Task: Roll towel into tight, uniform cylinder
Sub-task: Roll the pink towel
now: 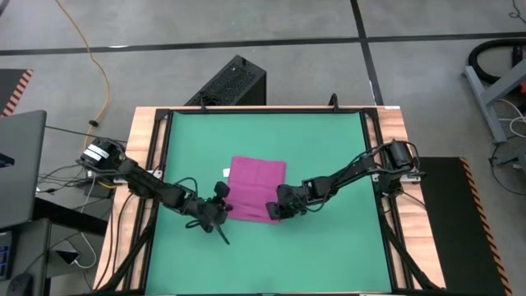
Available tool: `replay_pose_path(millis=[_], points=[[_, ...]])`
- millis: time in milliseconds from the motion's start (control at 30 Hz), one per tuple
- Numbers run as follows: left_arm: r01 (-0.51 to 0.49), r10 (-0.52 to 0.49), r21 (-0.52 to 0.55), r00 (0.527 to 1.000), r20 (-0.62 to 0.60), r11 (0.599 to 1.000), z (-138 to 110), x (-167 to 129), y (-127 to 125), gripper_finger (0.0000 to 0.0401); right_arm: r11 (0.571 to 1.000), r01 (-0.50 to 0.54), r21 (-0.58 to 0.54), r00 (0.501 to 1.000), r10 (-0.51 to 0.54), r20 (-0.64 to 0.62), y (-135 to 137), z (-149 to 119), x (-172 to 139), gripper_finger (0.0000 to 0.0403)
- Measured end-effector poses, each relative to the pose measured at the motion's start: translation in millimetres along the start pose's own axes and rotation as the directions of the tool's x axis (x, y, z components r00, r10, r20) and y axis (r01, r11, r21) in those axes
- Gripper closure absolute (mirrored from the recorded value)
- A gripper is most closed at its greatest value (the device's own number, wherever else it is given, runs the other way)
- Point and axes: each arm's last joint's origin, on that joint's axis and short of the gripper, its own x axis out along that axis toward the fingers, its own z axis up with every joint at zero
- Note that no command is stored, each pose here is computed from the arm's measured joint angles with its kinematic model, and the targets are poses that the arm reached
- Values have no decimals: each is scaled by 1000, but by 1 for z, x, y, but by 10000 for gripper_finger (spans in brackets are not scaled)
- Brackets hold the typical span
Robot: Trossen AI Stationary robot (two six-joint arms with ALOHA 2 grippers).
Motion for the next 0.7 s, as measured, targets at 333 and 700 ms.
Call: replay_pose_path(millis=[333,700], points=[[41,-40,-24,999,22,999,0,2,3,401,994,42,-104,996,-34,81,-2,-3,0,283],[48,-40,-74,994,99,996,-17,4,-4,401,983,157,-97,980,-144,135,-4,-3,-21,199]])
